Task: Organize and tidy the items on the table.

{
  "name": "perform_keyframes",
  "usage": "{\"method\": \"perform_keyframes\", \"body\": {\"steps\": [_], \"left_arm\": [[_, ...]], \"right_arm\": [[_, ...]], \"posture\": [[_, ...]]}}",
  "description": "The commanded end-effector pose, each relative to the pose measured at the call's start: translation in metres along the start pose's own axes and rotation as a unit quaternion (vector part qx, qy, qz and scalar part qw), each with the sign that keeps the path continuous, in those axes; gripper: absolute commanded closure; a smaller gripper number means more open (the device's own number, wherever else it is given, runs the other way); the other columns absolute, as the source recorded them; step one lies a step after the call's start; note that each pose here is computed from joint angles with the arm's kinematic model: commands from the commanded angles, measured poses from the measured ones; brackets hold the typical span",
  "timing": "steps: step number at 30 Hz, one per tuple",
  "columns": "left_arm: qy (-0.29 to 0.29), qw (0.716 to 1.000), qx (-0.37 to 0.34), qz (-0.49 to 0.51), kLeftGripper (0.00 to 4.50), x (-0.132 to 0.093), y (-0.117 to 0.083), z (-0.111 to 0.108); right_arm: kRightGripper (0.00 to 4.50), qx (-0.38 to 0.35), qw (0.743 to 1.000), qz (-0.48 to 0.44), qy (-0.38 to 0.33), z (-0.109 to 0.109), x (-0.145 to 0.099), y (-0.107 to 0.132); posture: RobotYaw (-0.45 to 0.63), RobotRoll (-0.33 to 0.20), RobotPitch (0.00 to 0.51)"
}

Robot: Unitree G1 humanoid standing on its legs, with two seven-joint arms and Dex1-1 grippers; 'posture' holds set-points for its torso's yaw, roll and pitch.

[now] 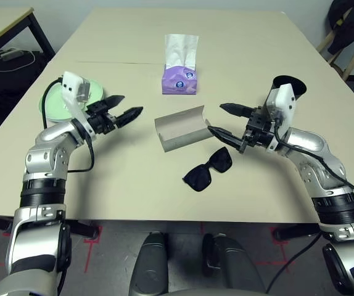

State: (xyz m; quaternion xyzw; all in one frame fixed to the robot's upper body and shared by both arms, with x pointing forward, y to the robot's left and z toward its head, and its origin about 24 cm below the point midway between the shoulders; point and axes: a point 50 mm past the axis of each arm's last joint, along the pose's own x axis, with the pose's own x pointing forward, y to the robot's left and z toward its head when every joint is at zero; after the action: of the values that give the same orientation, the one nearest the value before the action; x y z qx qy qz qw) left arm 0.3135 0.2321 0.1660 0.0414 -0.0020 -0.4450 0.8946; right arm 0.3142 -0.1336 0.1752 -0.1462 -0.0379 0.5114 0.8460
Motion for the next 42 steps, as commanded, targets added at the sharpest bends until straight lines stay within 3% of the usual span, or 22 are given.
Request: {"method": "perform_keyframes", "body": {"steps": [1,10,14,18,32,42], "left_arm": [[0.013,0.998,0.021,-0.053,0.01,-0.002,-0.011,-0.004],[0.02,0.984,0.093,-0.149,0.01,-0.005,-0.035,-0.02],[0.016,0.975,0.095,-0.199,0.01,-0.001,-0.048,-0.023],[0.011,0.968,0.097,-0.23,0.01,0.004,-0.057,-0.024],[0.015,0.96,0.102,-0.26,0.01,0.007,-0.063,-0.029],[0.013,0.962,0.099,-0.253,0.01,0.007,-0.063,-0.029]], "right_arm": [[0.0,-0.028,0.998,0.028,0.043,0.005,0.003,0.001],[0.0,-0.105,0.978,0.131,0.12,0.022,0.002,0.014],[0.0,-0.211,0.949,0.169,0.163,0.027,0.0,0.011],[0.0,-0.253,0.924,0.213,0.193,0.031,0.0,0.016],[0.0,-0.328,0.841,0.275,0.33,0.043,0.008,0.041],[0.0,-0.414,0.786,0.305,0.344,0.052,0.028,0.045]], "posture": [[0.23,0.0,0.133],[0.23,0.0,0.162],[0.22,0.0,0.174],[0.21,0.0,0.18],[0.19,0.0,0.184],[0.2,0.0,0.187]]}}
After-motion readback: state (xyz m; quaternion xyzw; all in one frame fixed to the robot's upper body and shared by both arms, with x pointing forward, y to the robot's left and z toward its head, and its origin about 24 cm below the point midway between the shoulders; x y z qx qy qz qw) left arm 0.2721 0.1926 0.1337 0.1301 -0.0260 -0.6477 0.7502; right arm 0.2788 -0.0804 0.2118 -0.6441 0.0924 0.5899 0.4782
